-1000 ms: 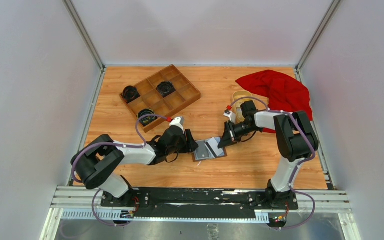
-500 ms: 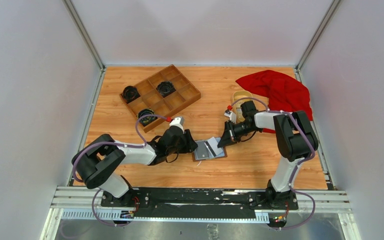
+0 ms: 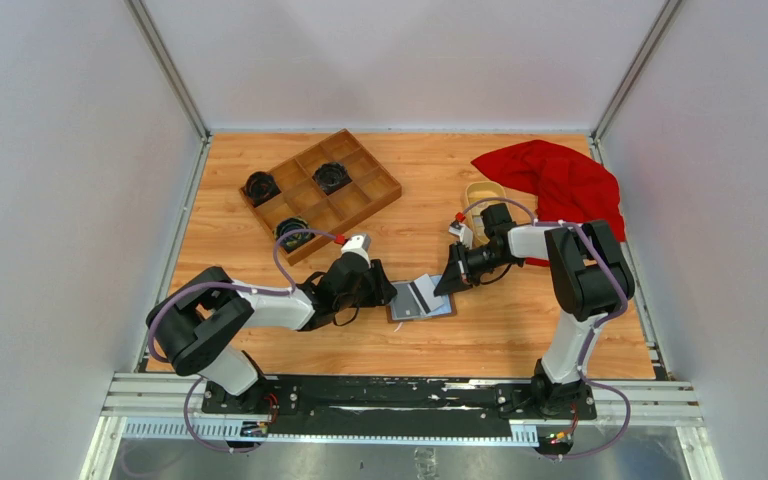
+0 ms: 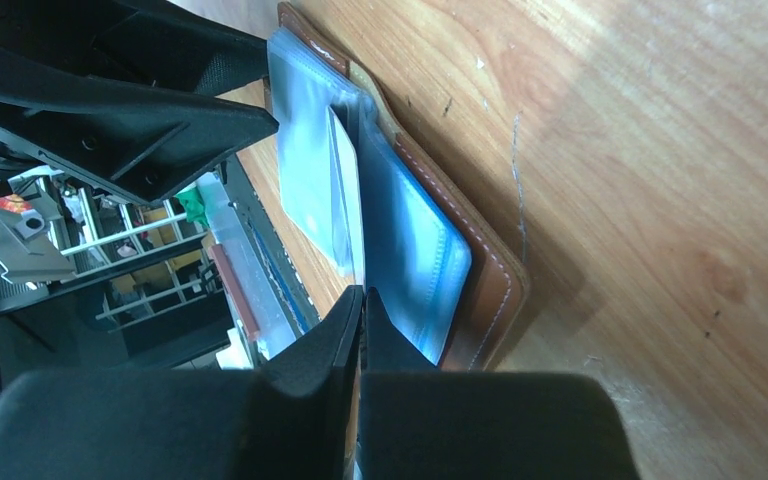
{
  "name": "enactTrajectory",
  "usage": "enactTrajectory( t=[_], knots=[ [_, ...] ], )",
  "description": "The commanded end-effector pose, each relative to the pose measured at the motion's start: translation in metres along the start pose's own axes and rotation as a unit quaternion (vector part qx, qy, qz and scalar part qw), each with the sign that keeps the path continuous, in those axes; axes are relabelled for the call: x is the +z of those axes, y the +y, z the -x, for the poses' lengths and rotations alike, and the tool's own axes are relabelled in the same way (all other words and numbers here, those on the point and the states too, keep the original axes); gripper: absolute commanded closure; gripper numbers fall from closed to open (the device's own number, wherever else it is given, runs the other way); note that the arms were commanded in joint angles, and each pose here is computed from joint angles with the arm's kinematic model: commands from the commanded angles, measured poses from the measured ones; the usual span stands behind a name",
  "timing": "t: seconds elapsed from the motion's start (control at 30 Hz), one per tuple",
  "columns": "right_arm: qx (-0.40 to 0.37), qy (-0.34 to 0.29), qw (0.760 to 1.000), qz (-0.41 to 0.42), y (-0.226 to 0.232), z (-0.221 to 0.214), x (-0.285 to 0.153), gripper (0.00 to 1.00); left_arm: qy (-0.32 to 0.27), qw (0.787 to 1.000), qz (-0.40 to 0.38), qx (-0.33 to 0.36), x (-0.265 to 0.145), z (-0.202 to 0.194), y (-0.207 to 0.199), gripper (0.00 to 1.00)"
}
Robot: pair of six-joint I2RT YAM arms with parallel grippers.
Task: Put the credit cards into the card holder
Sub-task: Insert the credit card into the card holder.
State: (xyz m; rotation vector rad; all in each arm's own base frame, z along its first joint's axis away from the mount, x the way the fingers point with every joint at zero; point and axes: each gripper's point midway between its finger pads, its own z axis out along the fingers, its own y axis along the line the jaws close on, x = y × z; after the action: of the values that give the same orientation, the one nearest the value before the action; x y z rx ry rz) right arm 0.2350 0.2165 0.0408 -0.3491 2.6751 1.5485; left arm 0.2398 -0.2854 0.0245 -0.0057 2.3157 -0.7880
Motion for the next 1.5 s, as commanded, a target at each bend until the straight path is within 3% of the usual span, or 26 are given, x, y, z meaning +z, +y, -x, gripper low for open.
enactTrajectory(
  t=[0.0,0.53,0.97,1.47],
  knots=[
    [0.024,0.004,1.000,0.002,-0.006,-0.010,0.006,1.00,0.099,0.992,0.078,0.022,-0.010,-0.059,0.048,0.54],
    [0.039,-0.037,0.999,0.000,-0.007,-0.010,0.009,1.00,0.093,0.993,0.068,0.012,-0.014,-0.056,0.042,0.50],
    [0.048,-0.040,0.998,-0.007,-0.012,-0.010,0.011,1.00,0.052,0.996,0.063,0.033,-0.031,-0.035,0.040,0.43],
    [0.051,-0.036,0.998,-0.006,-0.013,-0.011,0.013,1.00,0.095,0.995,0.027,0.003,-0.038,-0.064,0.016,0.41]
  ],
)
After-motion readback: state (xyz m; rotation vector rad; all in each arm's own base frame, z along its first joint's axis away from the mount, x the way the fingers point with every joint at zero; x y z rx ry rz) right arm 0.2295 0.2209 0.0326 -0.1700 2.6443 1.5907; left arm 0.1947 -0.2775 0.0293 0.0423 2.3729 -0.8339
